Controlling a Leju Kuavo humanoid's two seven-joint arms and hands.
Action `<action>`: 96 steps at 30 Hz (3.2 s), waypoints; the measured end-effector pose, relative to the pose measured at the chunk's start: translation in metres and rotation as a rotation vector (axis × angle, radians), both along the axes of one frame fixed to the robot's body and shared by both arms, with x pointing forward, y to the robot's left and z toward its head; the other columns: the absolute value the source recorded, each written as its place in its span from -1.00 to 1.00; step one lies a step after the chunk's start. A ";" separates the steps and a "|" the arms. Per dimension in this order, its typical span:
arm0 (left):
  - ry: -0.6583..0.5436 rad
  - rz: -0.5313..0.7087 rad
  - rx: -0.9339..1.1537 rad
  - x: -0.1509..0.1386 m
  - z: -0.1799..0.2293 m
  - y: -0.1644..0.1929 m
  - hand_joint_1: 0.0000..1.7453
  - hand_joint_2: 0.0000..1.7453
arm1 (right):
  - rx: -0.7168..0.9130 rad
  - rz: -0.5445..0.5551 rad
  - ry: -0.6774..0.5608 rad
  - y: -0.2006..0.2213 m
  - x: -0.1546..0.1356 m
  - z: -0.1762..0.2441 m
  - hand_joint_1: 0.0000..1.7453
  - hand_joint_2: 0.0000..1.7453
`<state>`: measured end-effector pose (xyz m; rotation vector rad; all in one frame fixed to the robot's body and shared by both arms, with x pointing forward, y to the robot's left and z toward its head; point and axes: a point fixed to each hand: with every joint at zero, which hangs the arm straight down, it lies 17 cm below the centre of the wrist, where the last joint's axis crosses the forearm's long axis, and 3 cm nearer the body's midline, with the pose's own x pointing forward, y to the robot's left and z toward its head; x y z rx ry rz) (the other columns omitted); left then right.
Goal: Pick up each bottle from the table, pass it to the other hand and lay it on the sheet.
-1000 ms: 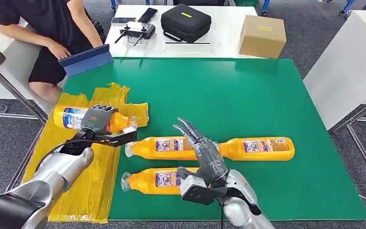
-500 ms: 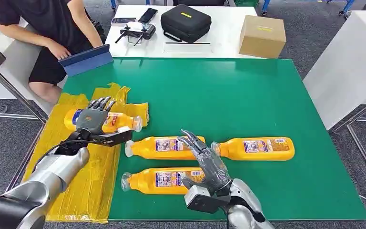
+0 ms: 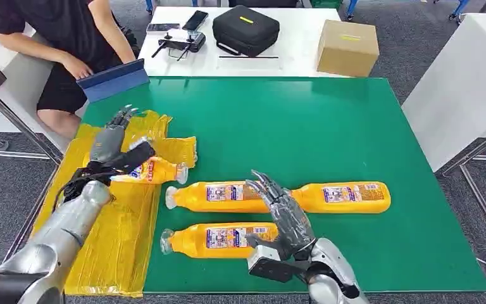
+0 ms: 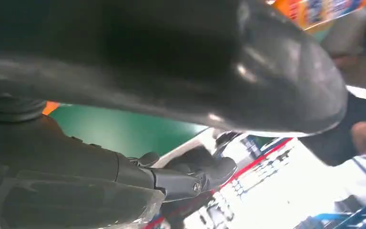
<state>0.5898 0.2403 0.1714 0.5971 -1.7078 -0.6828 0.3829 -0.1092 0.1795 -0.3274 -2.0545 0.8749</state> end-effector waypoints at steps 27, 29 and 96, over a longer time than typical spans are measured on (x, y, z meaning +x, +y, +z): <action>-0.234 -0.115 -1.021 -0.229 0.056 0.040 -1.00 -1.00 | -0.166 -0.459 -0.043 -0.208 -0.031 0.009 -1.00 1.00; -0.221 -0.102 -1.037 -0.244 0.049 0.040 -1.00 -1.00 | -0.202 -0.475 -0.029 -0.224 -0.041 0.001 -1.00 1.00; -0.209 -0.083 -1.080 -0.277 0.051 0.048 -1.00 -1.00 | -0.638 -0.519 0.172 -0.281 0.060 -0.103 -1.00 1.00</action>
